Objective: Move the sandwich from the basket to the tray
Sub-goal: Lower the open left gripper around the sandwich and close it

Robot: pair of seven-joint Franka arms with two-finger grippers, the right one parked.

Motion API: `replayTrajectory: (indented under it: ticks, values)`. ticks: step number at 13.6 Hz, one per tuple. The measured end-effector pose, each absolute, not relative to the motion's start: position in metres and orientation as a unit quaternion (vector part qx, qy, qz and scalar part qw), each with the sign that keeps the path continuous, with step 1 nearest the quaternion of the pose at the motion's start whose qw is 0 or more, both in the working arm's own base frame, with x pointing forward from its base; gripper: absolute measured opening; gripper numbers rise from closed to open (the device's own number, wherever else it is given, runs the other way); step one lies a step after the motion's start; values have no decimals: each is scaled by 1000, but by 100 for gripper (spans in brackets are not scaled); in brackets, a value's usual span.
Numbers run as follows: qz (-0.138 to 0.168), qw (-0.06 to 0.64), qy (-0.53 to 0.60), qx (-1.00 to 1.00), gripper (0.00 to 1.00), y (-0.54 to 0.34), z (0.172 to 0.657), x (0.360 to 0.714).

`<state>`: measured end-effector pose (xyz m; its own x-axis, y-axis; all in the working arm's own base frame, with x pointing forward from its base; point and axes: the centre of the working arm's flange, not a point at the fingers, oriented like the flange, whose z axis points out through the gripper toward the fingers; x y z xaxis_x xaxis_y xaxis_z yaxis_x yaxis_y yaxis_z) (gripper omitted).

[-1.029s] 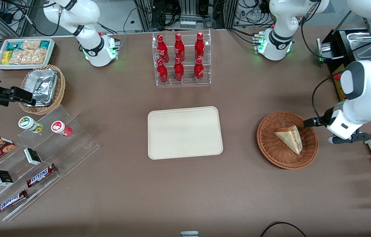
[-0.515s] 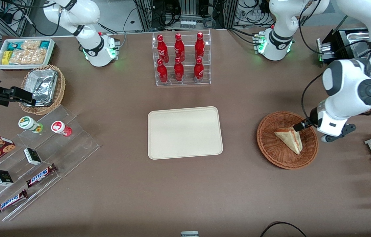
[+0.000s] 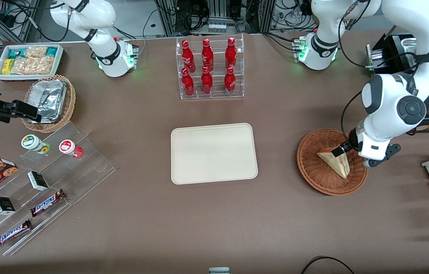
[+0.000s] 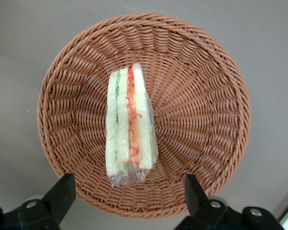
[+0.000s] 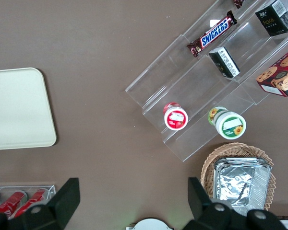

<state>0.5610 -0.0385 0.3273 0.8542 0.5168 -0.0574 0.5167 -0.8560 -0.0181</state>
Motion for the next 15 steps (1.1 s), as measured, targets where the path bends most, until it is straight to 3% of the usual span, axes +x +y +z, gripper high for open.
replayTrajectory:
  ticks: [7,15]
  values:
    - [37,7,-310,-950,100,-22,270,564]
    - [48,11,-336,-940,97,-22,250,559]
